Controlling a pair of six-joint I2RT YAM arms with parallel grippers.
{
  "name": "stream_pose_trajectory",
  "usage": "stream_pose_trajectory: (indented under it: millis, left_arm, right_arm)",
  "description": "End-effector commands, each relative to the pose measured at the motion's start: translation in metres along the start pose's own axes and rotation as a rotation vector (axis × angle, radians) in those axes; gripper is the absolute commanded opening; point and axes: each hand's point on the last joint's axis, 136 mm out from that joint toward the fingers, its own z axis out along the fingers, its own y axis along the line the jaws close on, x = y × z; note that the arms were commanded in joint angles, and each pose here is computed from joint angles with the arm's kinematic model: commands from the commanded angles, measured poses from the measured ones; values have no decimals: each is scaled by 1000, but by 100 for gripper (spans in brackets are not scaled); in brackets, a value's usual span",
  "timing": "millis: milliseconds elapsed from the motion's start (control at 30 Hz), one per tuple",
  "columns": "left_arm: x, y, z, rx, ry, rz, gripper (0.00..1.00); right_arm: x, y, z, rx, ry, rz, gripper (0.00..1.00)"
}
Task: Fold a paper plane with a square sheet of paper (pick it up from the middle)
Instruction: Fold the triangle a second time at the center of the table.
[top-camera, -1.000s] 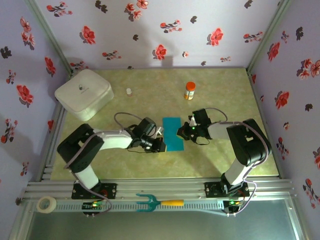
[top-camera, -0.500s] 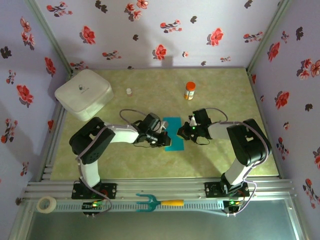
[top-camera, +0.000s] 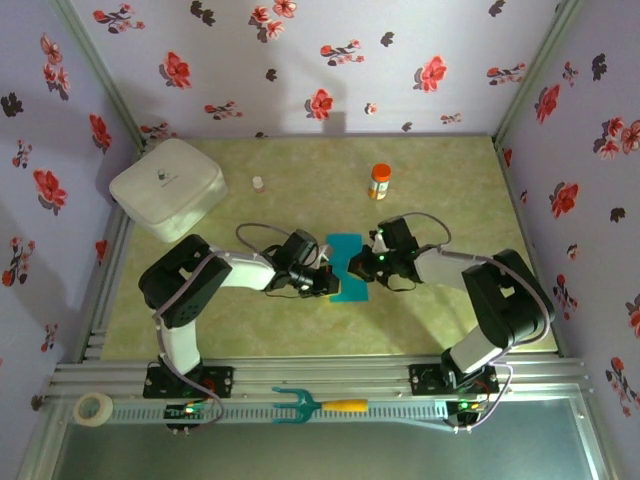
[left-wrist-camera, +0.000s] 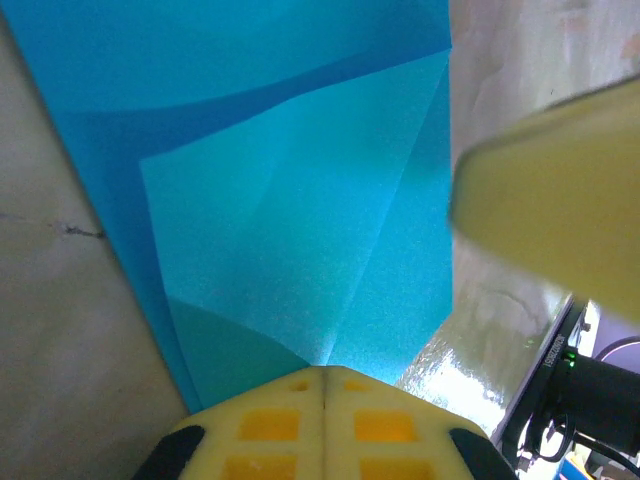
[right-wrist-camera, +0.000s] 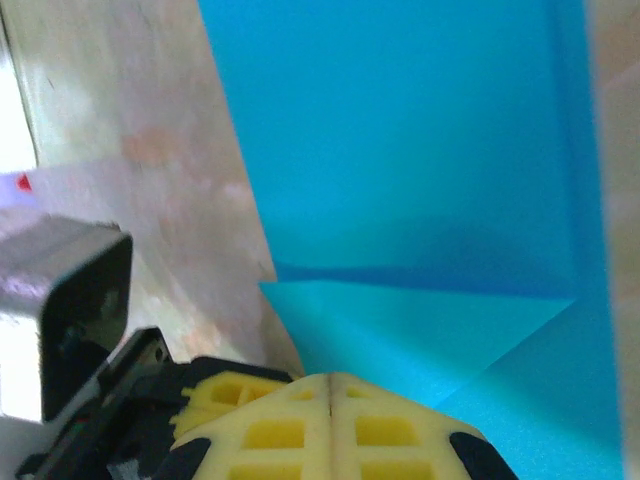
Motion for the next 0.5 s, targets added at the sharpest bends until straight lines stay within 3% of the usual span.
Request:
stream_pose_trajectory:
  millis: [0,200,467]
  left_arm:
    - [16,30,5,-93,32,-60,0]
    - [17,31,6,-95,34,-63,0]
    - [20,35,10,-95,53,-73,0]
  right_arm:
    - [11,-14,13,50,23,35,0]
    - [18,-42,21,145,47,51,0]
    - [-13,-44,9,136,-16,72,0]
